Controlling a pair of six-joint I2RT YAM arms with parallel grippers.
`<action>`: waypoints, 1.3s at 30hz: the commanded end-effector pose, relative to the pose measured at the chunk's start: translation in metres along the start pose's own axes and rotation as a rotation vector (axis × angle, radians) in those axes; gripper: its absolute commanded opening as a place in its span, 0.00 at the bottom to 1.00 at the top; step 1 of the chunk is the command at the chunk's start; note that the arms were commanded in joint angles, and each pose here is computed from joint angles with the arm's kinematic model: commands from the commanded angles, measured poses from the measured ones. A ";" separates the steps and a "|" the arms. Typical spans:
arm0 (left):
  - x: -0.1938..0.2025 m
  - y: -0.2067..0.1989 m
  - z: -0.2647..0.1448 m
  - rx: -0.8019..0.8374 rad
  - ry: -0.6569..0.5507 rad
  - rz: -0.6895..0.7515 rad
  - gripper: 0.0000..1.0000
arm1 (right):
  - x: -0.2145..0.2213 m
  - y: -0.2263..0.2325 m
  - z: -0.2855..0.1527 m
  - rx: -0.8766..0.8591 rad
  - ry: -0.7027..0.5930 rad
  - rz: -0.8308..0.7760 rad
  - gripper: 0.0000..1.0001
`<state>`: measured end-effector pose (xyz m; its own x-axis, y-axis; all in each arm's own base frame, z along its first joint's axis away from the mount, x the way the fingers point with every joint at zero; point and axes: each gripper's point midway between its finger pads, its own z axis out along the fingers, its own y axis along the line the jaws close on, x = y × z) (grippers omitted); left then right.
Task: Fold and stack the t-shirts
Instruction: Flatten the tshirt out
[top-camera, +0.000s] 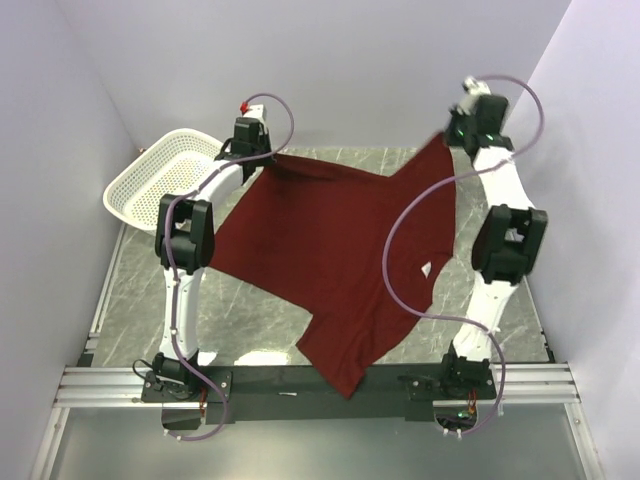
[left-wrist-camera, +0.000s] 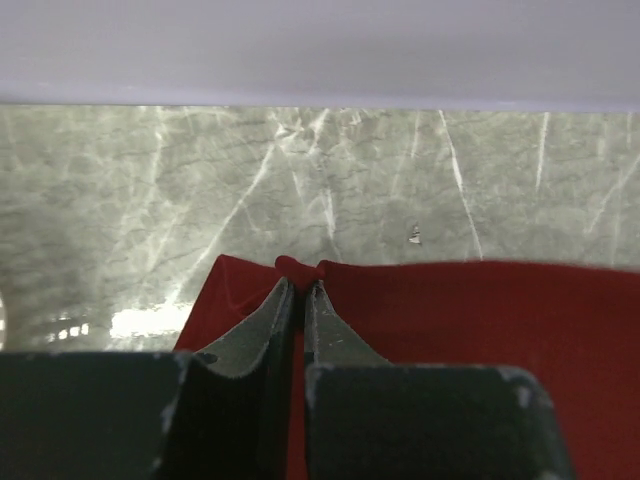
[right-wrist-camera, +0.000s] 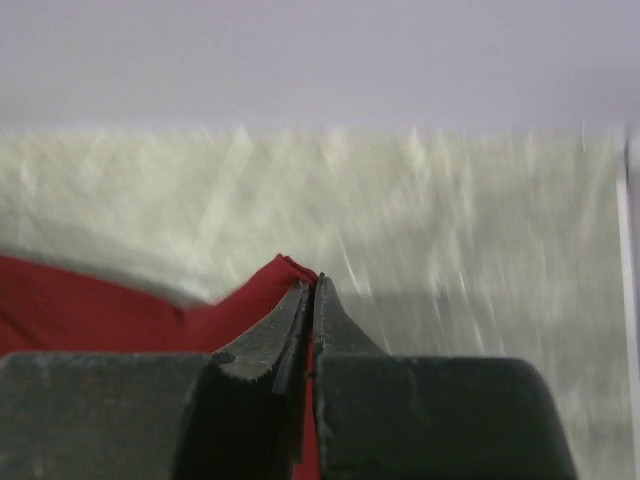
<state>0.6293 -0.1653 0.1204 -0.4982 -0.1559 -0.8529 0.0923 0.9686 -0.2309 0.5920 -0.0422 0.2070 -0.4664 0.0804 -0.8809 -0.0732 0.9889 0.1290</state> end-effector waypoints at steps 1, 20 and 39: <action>-0.048 0.000 -0.021 -0.025 -0.103 0.036 0.00 | -0.063 0.048 0.004 0.004 -0.128 -0.079 0.00; -0.060 0.021 -0.027 -0.118 -0.139 0.064 0.00 | -0.042 -0.013 0.012 0.297 -0.066 -0.127 0.00; -0.087 0.008 -0.023 -0.026 -0.216 0.024 0.00 | -0.068 -0.068 -0.040 0.338 -0.176 -0.026 0.00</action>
<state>0.6447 -0.1415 0.1467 -0.4204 -0.1366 -0.8970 0.0586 0.9824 -0.1771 0.5903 -0.1108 0.1910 -0.4960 0.0559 -0.8665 0.1988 0.9787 -0.0507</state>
